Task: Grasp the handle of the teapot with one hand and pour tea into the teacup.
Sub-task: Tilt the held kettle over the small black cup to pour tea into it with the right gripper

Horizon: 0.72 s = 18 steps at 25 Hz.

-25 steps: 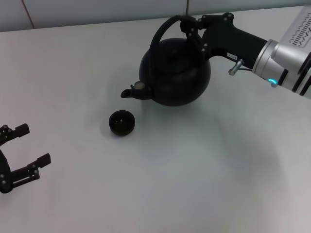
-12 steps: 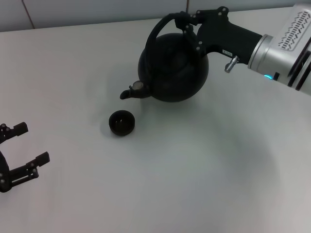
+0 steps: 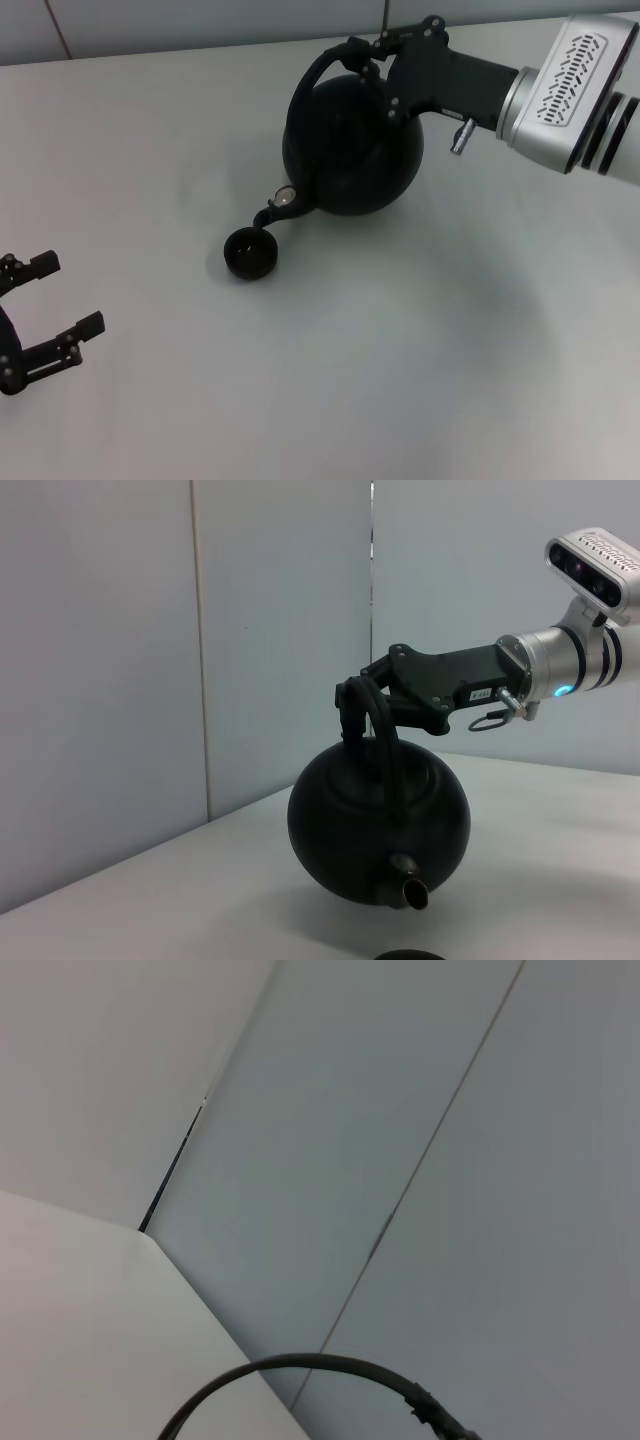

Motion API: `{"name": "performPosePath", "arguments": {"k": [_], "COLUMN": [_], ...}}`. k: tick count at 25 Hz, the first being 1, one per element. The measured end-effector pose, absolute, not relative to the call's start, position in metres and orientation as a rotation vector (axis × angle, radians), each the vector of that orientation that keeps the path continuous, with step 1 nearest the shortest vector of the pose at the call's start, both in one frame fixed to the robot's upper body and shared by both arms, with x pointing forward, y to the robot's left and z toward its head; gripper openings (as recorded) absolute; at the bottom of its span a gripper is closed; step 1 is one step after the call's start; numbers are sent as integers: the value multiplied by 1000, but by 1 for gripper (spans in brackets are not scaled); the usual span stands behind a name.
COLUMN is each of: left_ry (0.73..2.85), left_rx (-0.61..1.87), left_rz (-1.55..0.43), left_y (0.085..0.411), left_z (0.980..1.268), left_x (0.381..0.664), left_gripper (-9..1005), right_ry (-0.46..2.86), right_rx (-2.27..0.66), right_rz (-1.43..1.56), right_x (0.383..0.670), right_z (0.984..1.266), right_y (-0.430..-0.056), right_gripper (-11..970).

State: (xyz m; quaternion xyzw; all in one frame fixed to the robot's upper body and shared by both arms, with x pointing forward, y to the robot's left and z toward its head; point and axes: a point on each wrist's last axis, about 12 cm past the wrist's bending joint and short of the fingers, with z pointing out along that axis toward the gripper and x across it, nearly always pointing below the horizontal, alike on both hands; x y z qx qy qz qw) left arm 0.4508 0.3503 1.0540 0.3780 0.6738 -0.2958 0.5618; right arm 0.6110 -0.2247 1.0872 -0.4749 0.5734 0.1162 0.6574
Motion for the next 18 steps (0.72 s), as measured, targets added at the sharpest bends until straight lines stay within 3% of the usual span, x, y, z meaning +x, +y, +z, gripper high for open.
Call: {"name": "performPosePath", "arguments": {"k": [18], "left_ry": [1582], "left_rx": [877], "left_rz": [-695], "left_y": [348], "left_z": [1055], "left_x": [454], "left_gripper": [844], "right_ry": [1219], "right_rx": [-1217], "right_rz": [201], "right_x": [620], "right_z": [1098], "right_y": [-219], "right_gripper": [125]}}
